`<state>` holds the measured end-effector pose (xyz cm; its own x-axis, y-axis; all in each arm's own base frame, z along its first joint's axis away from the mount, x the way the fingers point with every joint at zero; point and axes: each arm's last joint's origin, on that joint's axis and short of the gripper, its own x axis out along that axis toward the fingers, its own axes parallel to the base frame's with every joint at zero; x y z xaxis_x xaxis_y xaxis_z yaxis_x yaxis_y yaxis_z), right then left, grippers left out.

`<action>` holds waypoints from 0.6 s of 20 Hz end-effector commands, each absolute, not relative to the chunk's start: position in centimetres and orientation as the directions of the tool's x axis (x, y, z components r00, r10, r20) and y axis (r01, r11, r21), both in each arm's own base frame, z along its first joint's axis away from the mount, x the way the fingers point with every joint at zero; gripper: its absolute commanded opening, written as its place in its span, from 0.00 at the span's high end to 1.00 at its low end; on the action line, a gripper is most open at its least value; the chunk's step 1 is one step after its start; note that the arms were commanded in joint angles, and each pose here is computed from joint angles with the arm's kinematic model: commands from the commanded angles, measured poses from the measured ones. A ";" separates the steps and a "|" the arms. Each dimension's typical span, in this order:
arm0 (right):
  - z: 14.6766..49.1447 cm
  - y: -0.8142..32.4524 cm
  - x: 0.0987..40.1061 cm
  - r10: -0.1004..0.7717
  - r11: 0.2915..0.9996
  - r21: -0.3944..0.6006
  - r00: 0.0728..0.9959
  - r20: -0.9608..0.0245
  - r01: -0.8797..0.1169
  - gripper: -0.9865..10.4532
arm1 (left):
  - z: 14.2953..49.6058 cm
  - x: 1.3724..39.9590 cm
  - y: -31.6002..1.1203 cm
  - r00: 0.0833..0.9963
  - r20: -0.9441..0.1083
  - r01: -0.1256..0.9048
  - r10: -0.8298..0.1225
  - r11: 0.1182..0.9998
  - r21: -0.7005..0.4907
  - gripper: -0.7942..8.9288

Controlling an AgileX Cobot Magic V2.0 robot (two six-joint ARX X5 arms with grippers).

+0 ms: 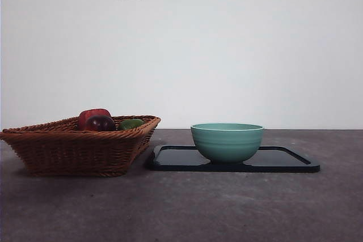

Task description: Pick up the wifruite, put it on the bowl, pick up the plate, put it on desk

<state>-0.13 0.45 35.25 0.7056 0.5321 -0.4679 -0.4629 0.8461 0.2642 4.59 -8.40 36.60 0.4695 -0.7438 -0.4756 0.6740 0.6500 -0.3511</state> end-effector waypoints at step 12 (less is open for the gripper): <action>35.5 0.4 -0.2 0.538 0.843 0.272 0.711 -0.452 -0.465 0.43 | 35.9 13.3 -21.1 0.420 -0.736 0.566 -0.531 0.787 -0.245 0.28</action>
